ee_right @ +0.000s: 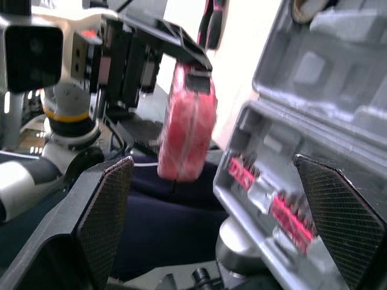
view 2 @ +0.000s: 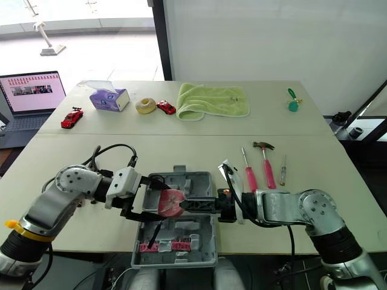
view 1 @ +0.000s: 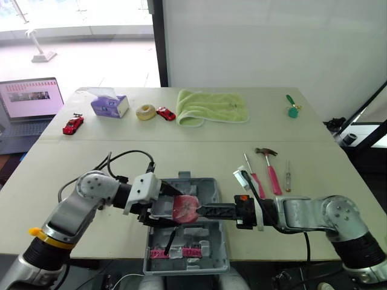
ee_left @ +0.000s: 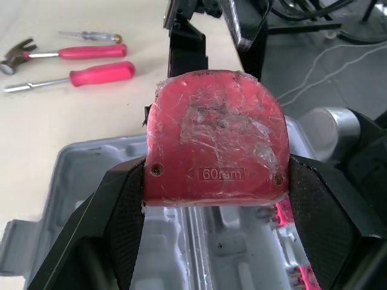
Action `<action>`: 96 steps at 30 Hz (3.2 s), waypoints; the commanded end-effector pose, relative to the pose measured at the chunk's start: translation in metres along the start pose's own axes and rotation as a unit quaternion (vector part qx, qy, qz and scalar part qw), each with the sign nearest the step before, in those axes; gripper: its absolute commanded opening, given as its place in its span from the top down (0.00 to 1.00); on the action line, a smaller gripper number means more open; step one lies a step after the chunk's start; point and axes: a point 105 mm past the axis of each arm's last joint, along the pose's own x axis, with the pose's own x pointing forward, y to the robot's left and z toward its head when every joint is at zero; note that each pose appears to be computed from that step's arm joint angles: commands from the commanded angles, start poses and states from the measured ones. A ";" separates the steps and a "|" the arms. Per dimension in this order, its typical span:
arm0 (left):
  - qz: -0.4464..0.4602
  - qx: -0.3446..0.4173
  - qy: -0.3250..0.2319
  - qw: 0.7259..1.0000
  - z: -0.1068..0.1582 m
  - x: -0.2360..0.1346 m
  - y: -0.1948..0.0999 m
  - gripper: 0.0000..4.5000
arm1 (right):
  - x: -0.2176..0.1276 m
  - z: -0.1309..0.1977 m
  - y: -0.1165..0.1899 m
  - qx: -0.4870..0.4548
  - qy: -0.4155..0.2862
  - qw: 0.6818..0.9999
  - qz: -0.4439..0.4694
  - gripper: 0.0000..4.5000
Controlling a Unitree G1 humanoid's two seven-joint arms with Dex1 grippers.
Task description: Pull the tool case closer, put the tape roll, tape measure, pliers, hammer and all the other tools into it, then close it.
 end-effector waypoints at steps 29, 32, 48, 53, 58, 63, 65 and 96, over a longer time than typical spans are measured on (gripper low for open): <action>-0.015 0.005 -0.030 0.999 0.008 0.005 -0.002 0.00 | -0.002 0.009 0.017 -0.004 -0.044 0.998 0.040 0.90; 0.005 -0.001 -0.034 0.999 0.007 0.001 0.000 0.00 | -0.021 0.007 0.003 0.001 -0.026 1.000 0.017 0.90; 0.041 -0.057 -0.016 0.997 -0.012 -0.032 -0.026 0.00 | -0.097 -0.035 -0.078 0.140 0.034 0.972 -0.185 0.90; 0.044 -0.060 -0.020 0.997 -0.012 -0.034 -0.027 0.00 | -0.095 -0.034 -0.085 0.138 0.022 0.966 -0.215 0.90; 0.045 -0.062 -0.013 0.997 -0.017 -0.036 -0.029 0.00 | -0.101 -0.041 -0.097 0.149 0.031 0.953 -0.262 0.90; 0.043 -0.065 -0.014 0.997 -0.018 -0.035 -0.030 0.00 | -0.101 -0.036 -0.097 0.144 0.018 0.953 -0.267 0.90; 0.042 -0.065 -0.015 0.997 -0.019 -0.034 -0.030 0.00 | -0.102 -0.032 -0.098 0.141 0.009 0.950 -0.277 0.90; 0.092 -0.090 -0.044 0.991 -0.027 -0.062 -0.033 0.00 | -0.113 -0.029 -0.067 -0.543 0.141 0.804 -0.199 0.02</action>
